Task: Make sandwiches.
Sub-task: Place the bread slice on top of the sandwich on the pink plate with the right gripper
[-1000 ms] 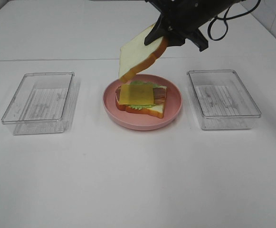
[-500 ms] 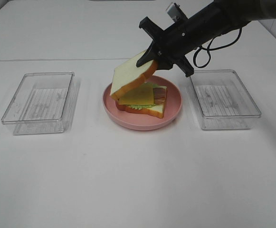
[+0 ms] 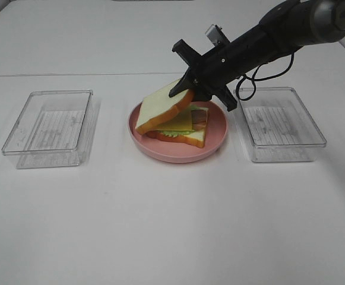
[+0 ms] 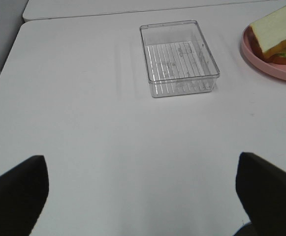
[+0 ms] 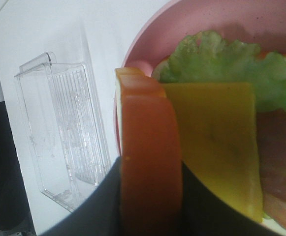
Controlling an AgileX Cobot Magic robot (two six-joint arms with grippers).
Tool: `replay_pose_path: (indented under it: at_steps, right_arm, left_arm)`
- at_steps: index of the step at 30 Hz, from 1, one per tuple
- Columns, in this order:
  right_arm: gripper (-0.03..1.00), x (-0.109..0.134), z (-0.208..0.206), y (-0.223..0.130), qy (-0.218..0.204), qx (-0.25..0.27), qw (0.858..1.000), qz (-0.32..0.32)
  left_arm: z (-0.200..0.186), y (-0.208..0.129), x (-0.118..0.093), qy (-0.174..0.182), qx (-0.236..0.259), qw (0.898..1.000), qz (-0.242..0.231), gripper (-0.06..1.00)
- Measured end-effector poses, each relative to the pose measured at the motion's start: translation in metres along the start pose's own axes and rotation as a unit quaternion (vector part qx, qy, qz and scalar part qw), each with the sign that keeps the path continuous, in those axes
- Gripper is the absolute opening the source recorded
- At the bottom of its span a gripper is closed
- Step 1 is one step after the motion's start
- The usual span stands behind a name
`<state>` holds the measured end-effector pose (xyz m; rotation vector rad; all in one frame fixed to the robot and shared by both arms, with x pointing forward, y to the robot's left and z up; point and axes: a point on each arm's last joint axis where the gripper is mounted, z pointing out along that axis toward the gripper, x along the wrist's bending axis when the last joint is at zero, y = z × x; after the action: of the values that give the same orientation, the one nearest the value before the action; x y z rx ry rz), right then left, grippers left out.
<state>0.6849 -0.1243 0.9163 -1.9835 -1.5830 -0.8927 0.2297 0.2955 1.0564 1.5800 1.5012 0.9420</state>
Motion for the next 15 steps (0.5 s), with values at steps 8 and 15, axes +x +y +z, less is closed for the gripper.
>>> replay_pose_path:
  at_steps: [8,15]
  right_arm:
    - [0.21,-0.0012,0.0000,-0.0001,-0.007,0.000,1.000,-0.006]
    - [0.56,-0.0025,0.0000,-0.0003,-0.014,0.001,1.000,-0.012]
  left_arm:
    - [0.0000,0.0000,0.0000,0.000,0.000,1.000,0.000,0.98]
    - [0.0000,0.0000,0.0000,0.000,0.000,1.000,0.000,0.98]
